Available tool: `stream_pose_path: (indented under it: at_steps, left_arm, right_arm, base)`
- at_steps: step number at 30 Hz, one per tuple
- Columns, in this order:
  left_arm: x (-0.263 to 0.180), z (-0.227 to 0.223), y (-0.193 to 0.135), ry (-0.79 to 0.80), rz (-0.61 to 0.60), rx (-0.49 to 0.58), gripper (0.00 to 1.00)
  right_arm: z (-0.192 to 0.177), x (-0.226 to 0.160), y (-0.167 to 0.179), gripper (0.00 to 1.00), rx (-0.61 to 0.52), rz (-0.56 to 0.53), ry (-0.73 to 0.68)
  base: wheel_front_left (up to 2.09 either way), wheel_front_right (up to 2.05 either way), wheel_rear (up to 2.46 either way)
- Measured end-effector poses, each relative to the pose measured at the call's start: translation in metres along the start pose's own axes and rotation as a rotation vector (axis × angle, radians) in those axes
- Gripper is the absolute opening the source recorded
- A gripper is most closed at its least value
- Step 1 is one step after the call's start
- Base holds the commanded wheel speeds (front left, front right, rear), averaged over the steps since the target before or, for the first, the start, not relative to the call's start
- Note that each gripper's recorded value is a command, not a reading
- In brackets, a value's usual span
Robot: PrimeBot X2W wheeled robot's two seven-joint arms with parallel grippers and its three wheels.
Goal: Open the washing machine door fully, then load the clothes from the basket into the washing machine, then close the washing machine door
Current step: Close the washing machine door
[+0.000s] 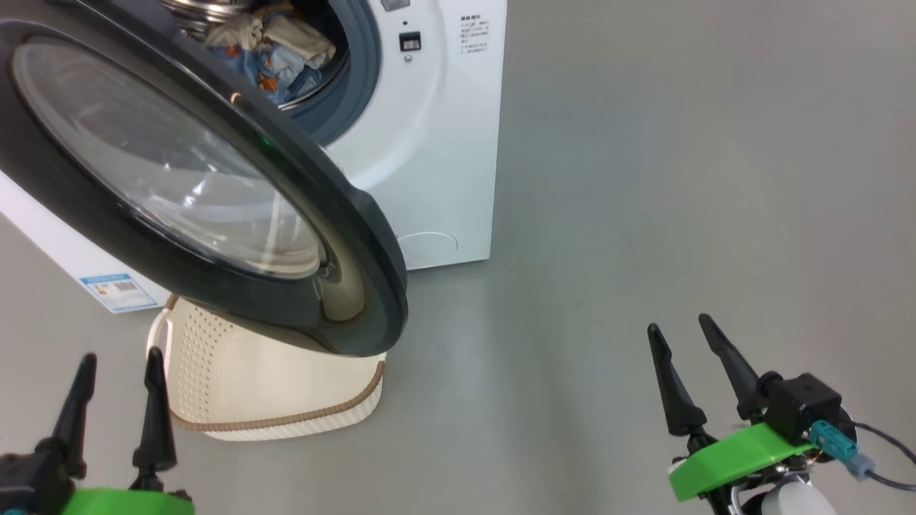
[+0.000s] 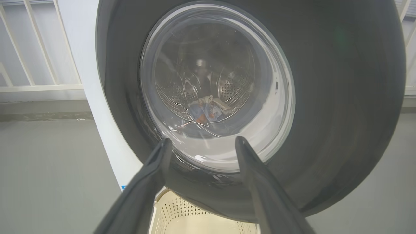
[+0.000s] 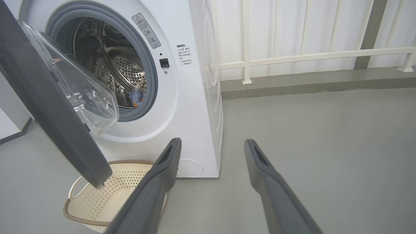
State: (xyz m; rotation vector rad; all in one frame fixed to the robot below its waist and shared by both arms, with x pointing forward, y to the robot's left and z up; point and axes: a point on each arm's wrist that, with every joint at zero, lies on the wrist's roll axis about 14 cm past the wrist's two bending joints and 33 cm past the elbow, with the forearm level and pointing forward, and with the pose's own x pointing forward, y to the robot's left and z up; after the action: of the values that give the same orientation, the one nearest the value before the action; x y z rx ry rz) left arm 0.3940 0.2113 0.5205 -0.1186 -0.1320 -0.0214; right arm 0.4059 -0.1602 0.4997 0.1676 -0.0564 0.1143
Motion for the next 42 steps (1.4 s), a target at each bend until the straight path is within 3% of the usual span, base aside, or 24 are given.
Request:
stream_pose_path:
  at_steps: [15, 42]
  left_arm:
    - [-0.034, -0.016, -0.003, 0.067, 0.014, 0.021, 1.0]
    - [-0.038, -0.023, 0.005, 0.085, 0.067, 0.021, 1.0]
  right_arm:
    - [0.013, -0.014, 0.002, 1.0, -0.012, 0.003, -0.033]
    - [0.005, -0.014, 0.001, 1.0, -0.009, -0.001, -0.01]
  base:
    - [0.0, 0.0, 0.0]
    - [0.0, 0.0, 0.0]
